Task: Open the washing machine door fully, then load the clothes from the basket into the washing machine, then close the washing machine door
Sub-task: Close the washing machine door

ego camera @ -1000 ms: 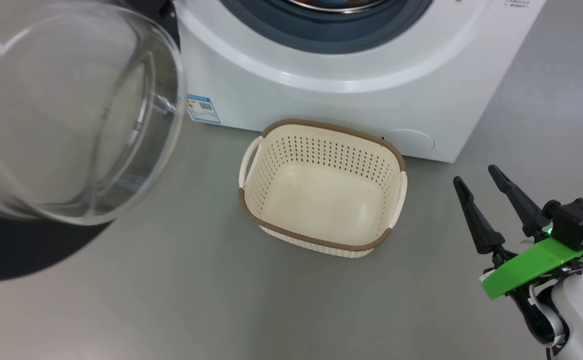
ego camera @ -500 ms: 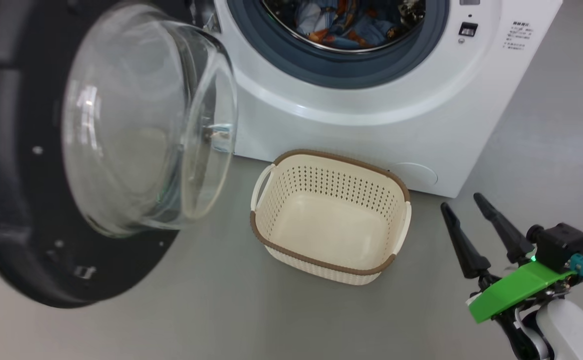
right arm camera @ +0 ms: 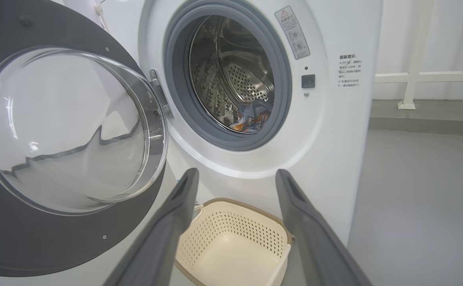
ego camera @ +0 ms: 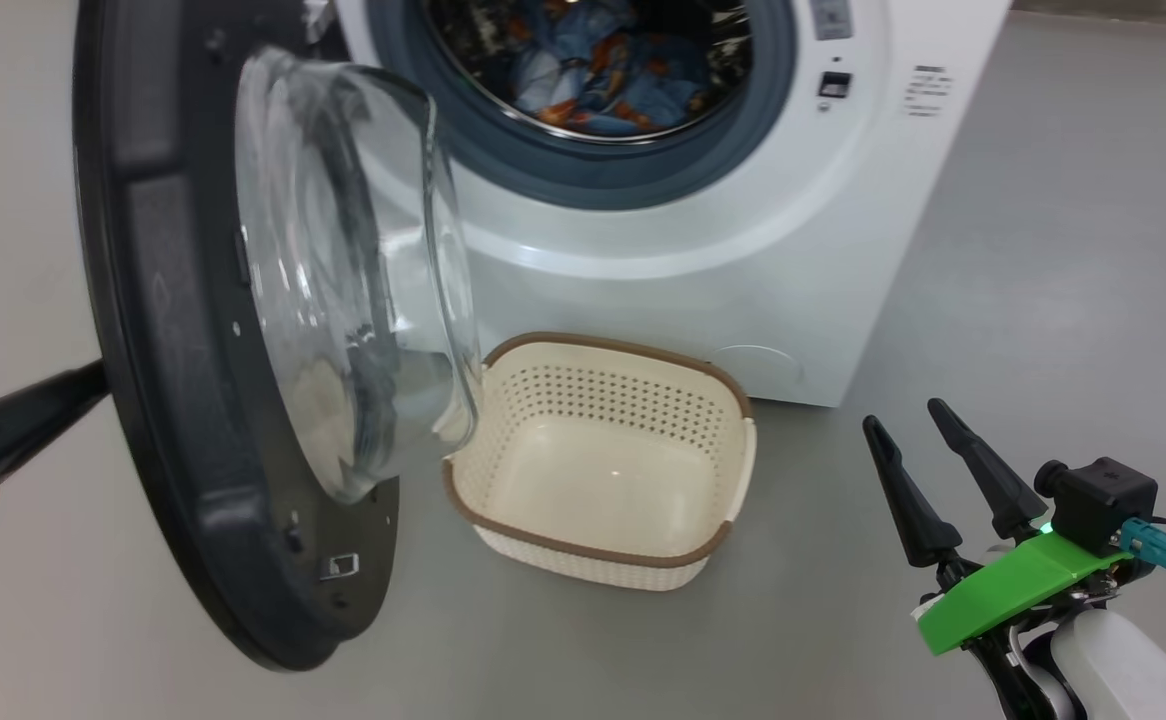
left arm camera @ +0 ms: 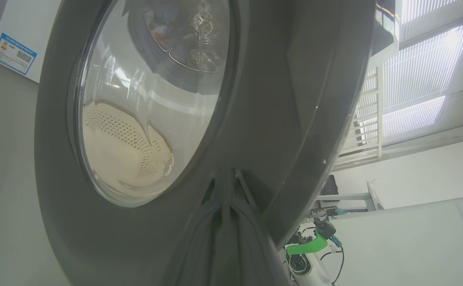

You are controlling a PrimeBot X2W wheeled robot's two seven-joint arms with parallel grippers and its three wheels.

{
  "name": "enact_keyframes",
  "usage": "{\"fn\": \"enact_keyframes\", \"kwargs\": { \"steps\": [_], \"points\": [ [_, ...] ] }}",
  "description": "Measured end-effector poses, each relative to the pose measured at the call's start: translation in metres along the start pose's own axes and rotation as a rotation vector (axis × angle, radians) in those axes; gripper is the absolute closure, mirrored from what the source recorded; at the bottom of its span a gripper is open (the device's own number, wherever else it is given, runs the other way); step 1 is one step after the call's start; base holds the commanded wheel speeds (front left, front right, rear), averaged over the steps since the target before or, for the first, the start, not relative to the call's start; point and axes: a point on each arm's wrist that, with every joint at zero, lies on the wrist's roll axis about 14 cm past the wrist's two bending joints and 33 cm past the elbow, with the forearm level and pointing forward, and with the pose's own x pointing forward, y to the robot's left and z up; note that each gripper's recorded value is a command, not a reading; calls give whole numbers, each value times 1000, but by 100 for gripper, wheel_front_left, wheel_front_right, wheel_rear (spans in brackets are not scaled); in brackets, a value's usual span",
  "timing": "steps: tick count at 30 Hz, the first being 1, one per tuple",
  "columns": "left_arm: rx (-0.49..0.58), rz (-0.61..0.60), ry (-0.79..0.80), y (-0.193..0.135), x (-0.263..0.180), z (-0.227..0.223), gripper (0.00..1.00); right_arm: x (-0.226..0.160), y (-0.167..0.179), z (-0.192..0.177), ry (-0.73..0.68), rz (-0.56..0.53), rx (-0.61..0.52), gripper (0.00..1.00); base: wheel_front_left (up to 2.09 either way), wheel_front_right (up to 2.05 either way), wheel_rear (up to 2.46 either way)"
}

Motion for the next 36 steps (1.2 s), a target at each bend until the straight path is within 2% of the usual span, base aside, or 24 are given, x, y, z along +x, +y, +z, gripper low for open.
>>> {"fn": "enact_keyframes", "kwargs": {
  "steps": [7,18,27,32,36],
  "points": [
    [32,-86,48,-24,39,-11,100,-24,-21,11,-33,-89,1,0,0,0,0],
    [85,-199,104,-61,112,-28,100,-82,-61,19,-63,-273,1,0,0,0,0],
    [145,-314,31,-109,171,-21,100,-124,-86,28,-100,-408,3,0,0,0,0],
    [148,-352,54,-123,200,-29,100,-141,-96,29,-110,-467,7,0,0,0,0],
    [148,-352,44,-121,213,-28,100,-144,-101,26,-103,-489,12,0,0,0,0]
  ]
}}
